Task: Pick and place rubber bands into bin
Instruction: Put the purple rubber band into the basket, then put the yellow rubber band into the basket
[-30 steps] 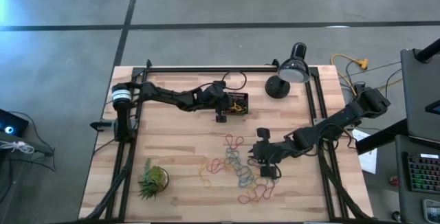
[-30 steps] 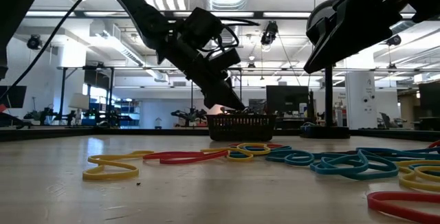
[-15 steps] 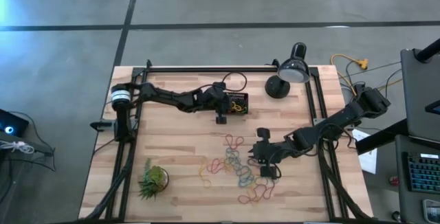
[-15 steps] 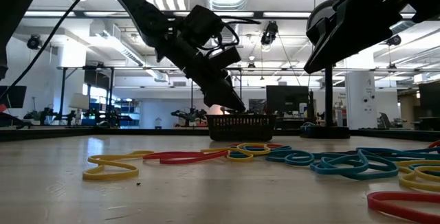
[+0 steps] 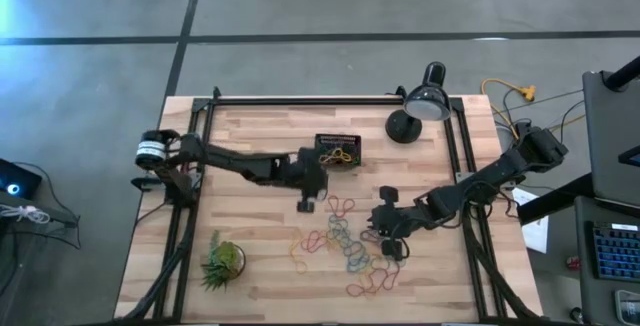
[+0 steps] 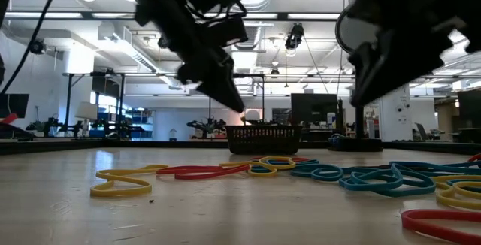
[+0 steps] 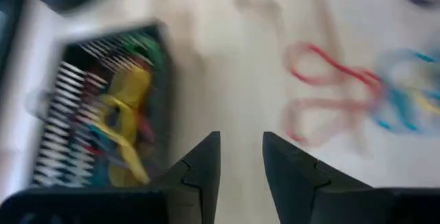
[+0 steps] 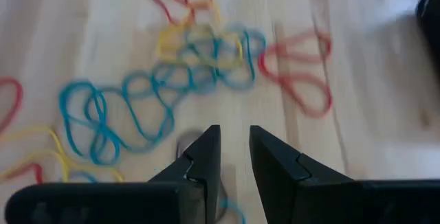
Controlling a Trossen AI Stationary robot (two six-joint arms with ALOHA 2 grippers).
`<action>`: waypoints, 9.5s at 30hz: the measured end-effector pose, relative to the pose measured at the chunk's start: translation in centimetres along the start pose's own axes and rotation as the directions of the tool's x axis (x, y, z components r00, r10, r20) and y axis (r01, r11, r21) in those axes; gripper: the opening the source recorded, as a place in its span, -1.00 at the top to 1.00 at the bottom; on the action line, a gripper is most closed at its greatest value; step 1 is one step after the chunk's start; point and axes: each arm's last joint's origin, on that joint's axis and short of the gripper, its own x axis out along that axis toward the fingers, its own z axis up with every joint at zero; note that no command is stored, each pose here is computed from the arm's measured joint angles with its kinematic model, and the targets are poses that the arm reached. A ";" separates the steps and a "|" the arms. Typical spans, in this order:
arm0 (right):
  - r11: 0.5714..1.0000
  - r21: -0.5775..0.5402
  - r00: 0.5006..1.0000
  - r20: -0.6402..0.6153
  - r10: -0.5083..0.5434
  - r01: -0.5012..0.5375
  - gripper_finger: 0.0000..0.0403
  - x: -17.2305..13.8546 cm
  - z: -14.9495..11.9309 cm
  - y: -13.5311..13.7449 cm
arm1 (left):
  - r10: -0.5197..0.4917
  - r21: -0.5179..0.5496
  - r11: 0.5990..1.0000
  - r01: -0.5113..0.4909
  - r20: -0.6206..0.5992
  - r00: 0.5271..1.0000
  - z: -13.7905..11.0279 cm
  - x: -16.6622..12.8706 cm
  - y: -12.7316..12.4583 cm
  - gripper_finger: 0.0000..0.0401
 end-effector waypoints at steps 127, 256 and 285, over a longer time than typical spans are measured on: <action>0.783 -0.318 0.830 0.372 -0.416 0.535 0.96 -0.8 10.3 -6.4 | -0.027 0.029 0.999 0.027 0.012 1.000 -1.7 -2.3 -7.0 0.53; 0.949 -0.274 0.972 0.214 -0.097 0.156 0.68 -4.9 0.1 3.7 | -0.369 -0.250 0.920 0.302 -0.296 0.881 -10.4 1.7 -9.5 0.91; 0.950 -0.271 0.971 0.219 -0.094 0.154 0.71 -4.9 0.1 3.7 | 0.490 0.041 0.871 -0.489 -0.120 0.863 -4.2 1.3 -7.0 1.00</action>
